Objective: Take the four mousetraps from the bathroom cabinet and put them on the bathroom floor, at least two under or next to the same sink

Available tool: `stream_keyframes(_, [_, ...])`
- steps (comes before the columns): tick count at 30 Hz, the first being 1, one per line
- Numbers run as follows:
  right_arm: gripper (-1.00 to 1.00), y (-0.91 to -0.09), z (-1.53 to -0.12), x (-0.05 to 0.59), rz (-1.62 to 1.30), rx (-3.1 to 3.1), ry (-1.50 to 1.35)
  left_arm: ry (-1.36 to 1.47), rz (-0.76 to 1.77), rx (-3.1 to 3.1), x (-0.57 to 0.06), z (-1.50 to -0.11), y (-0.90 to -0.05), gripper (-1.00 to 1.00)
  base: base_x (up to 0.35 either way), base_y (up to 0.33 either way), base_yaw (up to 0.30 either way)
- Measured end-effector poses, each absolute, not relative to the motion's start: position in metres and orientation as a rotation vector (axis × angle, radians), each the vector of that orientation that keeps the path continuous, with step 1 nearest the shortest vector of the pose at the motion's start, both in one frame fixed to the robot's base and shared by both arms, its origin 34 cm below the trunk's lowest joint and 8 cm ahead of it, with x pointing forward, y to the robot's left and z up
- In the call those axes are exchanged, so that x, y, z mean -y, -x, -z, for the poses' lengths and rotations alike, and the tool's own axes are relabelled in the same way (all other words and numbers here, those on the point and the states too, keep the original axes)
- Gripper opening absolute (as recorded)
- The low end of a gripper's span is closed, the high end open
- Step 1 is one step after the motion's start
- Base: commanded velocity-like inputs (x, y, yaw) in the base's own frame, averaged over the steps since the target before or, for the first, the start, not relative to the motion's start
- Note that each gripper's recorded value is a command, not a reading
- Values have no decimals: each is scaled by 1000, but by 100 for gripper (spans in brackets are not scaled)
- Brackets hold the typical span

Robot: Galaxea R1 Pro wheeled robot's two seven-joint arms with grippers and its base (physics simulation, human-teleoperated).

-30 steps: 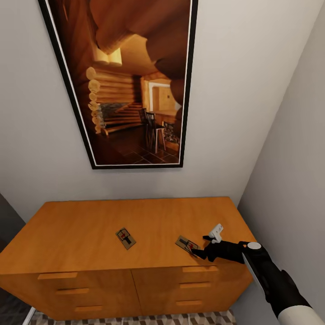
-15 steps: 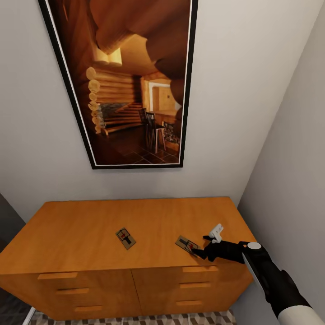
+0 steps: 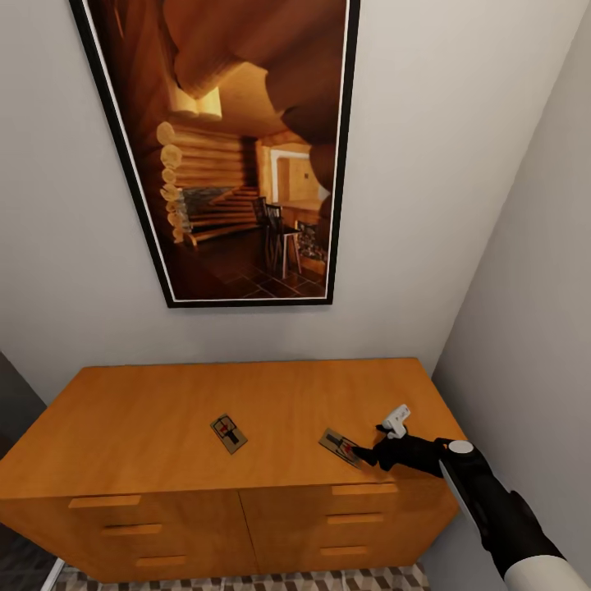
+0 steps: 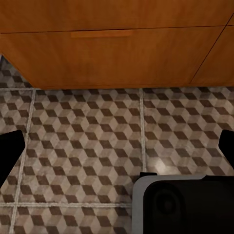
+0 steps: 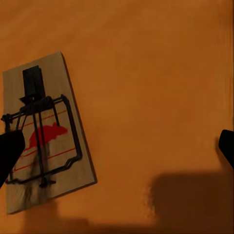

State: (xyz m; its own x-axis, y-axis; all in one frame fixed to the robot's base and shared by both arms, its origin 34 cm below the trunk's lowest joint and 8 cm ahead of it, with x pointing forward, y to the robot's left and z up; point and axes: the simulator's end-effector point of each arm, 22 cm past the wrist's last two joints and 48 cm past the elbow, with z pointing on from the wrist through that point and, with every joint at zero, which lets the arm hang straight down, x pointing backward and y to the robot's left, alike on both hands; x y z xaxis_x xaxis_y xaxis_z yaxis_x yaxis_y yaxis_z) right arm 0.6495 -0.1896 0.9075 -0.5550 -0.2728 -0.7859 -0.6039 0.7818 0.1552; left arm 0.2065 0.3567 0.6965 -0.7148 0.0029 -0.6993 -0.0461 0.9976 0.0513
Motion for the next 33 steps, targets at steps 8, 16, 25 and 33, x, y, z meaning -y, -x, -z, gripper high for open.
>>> stream_keyframes(8, [100,-651,-905,191,-502,-2177,655,29,-82,-2365,-357,-697,-207,100,0,0,0])
stream_keyframes(16, [100,-648,-902,186,-498,-2180,680,30,-82,-2366,-357,-696,-207,100,0,0,0])
stream_keyframes(25, [100,-646,-901,181,-502,-2181,699,30,-83,-2366,-357,-696,-206,100,0,0,0])
stream_keyframes(33, [100,-646,-901,181,-504,-2182,700,30,-83,-2365,-357,-697,-207,100,-13,42,0])
